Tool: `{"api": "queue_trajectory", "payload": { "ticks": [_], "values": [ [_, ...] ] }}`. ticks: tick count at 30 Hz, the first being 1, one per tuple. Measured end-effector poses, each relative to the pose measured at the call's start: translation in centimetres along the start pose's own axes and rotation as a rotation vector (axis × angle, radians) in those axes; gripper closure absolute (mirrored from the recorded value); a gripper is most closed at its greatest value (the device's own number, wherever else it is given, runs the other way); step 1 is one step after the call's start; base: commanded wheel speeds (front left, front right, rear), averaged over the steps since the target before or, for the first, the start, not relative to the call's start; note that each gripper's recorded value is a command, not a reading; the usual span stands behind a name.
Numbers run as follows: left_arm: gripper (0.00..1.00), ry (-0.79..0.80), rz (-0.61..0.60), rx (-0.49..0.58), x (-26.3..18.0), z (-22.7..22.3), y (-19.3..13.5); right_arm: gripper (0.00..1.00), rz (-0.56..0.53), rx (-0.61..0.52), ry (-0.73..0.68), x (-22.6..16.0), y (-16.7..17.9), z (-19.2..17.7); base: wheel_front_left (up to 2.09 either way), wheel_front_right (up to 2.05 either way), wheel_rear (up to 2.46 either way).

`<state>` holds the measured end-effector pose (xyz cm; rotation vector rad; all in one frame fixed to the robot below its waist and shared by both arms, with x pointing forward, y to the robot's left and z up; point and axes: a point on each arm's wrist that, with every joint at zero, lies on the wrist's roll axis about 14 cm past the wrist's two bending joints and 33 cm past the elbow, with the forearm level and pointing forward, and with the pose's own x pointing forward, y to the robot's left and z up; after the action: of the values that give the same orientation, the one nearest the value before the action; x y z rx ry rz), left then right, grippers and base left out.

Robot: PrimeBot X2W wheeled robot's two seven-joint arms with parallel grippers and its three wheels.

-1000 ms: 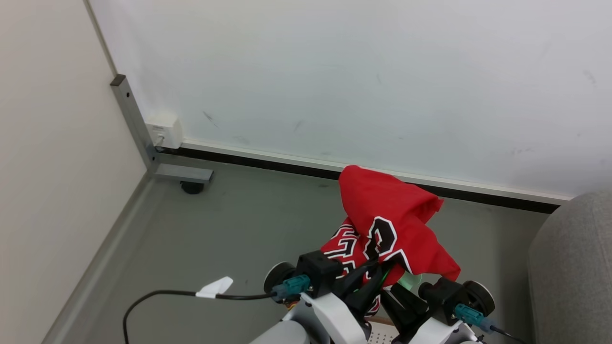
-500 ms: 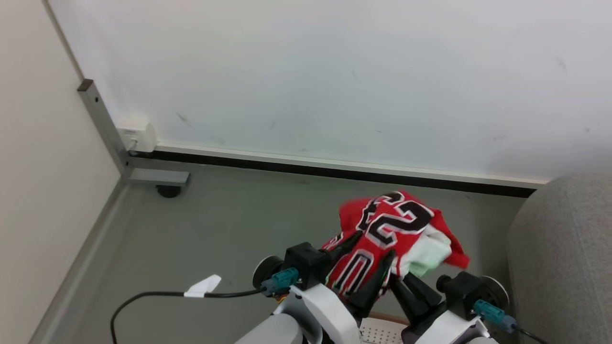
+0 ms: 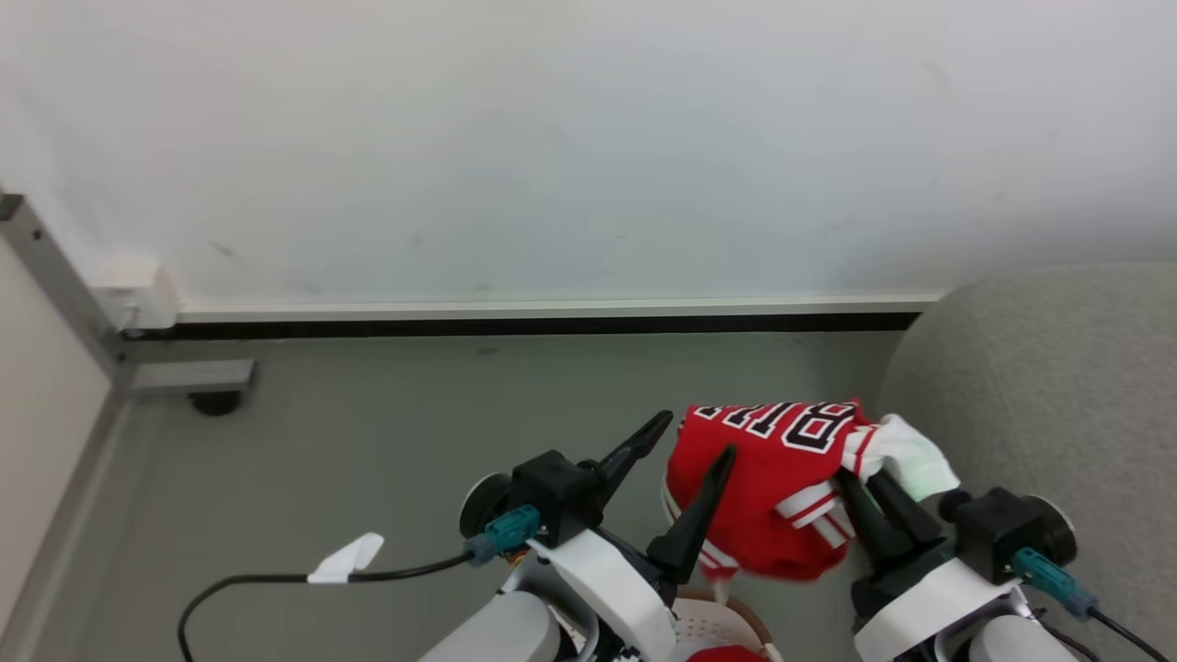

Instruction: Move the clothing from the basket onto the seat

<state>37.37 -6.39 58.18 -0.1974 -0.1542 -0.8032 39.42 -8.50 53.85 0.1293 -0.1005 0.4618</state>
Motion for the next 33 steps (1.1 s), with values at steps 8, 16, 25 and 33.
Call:
{"api": "queue_trajectory", "payload": {
  "ticks": [8, 16, 25, 33],
  "values": [
    [0.00, -0.027, -0.115, 0.004, 1.8, 0.0, -2.9, 1.00, -0.178, -0.061, -0.048, -4.1, -5.7, 2.2, 0.00, 0.00, 0.00],
    [0.00, 0.001, -0.235, -0.012, 3.2, -1.7, -6.2, 1.00, -0.337, -0.115, -0.072, -8.8, -9.6, 3.7, 0.00, 0.00, 0.00],
    [0.00, 0.044, -0.311, -0.032, 3.9, -3.7, -8.2, 1.00, -0.451, -0.134, -0.093, -12.4, -11.7, 4.6, 0.00, 0.00, 0.00],
    [0.00, 0.059, -0.328, -0.033, 4.1, -4.8, -7.9, 1.00, -0.499, -0.141, -0.149, -12.2, -13.7, 6.6, 0.00, 0.00, 0.00]
  ]
}}
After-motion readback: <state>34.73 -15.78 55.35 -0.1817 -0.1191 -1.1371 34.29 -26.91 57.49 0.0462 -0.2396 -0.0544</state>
